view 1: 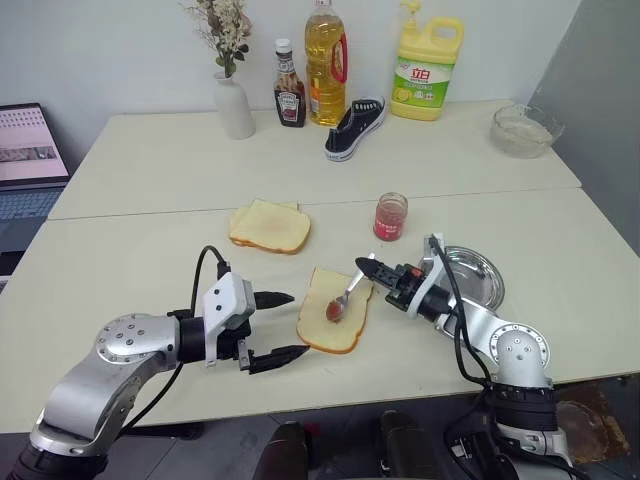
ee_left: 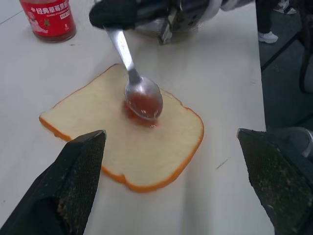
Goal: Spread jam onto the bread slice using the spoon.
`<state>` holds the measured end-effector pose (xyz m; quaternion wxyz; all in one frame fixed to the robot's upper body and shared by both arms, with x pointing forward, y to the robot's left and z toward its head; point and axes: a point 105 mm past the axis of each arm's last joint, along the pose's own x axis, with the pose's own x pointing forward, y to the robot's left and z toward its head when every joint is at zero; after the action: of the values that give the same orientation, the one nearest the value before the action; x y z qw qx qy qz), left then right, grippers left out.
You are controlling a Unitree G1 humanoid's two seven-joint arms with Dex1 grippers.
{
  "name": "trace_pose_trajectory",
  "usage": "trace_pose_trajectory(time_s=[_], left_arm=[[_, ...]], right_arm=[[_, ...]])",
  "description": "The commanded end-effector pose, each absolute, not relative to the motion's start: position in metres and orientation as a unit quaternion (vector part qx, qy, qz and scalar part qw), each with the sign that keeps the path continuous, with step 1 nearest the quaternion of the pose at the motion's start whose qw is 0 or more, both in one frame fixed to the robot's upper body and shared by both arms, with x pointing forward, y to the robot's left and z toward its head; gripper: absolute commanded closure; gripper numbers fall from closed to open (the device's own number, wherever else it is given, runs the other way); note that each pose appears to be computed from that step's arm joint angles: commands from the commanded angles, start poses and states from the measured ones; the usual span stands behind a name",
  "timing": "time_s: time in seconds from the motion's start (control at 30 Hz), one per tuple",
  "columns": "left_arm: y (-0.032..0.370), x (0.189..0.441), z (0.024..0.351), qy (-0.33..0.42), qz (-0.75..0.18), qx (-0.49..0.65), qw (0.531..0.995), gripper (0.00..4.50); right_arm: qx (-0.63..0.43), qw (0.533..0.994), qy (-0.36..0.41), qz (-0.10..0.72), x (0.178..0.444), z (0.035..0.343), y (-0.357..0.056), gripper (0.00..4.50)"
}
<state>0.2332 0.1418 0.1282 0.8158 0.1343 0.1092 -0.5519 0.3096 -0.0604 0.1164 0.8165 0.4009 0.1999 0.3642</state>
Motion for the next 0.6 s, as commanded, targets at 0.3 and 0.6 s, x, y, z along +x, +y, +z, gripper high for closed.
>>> trace_pose_trajectory(time_s=[0.3,0.6], left_arm=[[0.139,0.235,0.135,0.089,-0.555,0.146,0.814,0.0],[0.14,0.237,0.133,0.086,-0.554,0.147,0.815,0.0]], right_arm=[[0.398,0.837,0.19,0.323,0.322,0.101,-0.083,4.47],[0.396,0.846,0.152,0.322,0.324,0.128,-0.107,4.47]])
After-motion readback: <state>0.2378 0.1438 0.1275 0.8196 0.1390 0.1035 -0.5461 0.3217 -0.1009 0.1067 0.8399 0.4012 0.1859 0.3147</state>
